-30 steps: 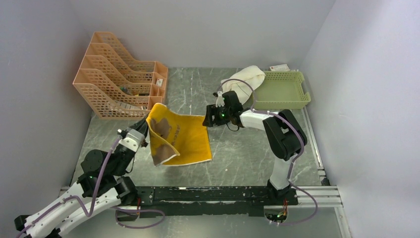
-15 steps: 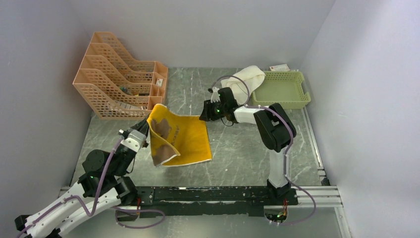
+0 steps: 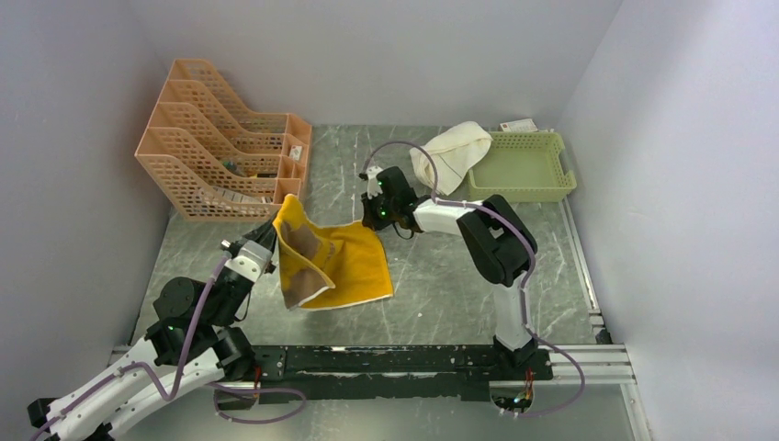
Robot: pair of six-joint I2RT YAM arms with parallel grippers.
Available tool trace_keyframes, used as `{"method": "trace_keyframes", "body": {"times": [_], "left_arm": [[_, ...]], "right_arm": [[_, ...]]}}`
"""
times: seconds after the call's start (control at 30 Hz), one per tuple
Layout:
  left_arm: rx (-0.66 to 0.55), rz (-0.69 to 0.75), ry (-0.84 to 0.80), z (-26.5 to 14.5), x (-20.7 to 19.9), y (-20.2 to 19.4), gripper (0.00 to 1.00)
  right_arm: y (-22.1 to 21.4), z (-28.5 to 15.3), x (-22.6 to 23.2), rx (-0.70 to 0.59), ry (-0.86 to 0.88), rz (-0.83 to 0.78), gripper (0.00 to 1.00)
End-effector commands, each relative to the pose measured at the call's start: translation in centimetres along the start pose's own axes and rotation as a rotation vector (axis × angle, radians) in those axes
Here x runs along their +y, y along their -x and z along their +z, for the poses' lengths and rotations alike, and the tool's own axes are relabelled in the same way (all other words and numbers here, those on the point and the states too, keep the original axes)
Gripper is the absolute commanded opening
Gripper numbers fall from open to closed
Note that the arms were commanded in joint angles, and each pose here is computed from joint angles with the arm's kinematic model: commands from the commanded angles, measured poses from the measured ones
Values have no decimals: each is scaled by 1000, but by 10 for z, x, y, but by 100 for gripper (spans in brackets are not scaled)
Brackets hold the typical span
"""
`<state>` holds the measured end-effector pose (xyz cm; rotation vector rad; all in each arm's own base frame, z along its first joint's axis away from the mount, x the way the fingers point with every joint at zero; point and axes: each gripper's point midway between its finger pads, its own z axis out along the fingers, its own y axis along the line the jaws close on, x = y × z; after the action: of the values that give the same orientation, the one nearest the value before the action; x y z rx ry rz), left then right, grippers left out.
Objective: Roll the towels
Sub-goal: Flatten out the towel at the center of the board.
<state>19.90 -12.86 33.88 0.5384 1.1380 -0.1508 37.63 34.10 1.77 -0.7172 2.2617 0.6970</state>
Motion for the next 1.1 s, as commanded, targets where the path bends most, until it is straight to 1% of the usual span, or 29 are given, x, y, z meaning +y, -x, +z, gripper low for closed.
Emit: {"method": "trace_keyframes", "body": {"times": [0.0, 0.07, 0.13, 0.23, 0.33, 0.37, 0.47, 0.53, 0.63, 0.77, 0.83, 0.97, 1.07], "left_arm": [[-22, 4, -4, 0, 1, 4, 7], [-24, 2, -3, -1, 1, 5, 7], [-26, 1, -3, 0, 1, 5, 7], [-37, 2, 4, 1, 3, 10, 7], [-57, 12, 24, 3, 10, 20, 7], [-65, 15, 30, 4, 12, 24, 7], [-102, 32, 11, 6, 13, 39, 7], [-143, 45, -42, 8, 5, 50, 7], [-205, 38, -69, 11, 2, 66, 7], [-271, 9, -45, 14, 8, 85, 7], [-299, -1, -60, 14, 7, 95, 7], [-368, -38, -99, 7, 7, 117, 7], [-396, -81, -79, -7, 18, 124, 7]], "right_arm": [[-36, 3, -24, 135, -169, -67, 0], [-37, 0, -27, 141, -188, -73, 0], [-30, -8, -29, 120, -215, -79, 0], [2, -32, -29, 44, -236, -77, 0], [52, -73, -32, -99, -230, -30, 0], [74, -95, -31, -163, -235, -21, 0], [110, -141, -26, -269, -255, -28, 0], [124, -167, -15, -321, -244, -43, 0], [135, -204, -1, -384, -236, -62, 0], [138, -255, 14, -439, -241, -69, 0], [138, -284, 23, -474, -241, -67, 0], [140, -353, 40, -567, -268, -48, 0], [140, -410, 46, -671, -318, -15, 0]]}}
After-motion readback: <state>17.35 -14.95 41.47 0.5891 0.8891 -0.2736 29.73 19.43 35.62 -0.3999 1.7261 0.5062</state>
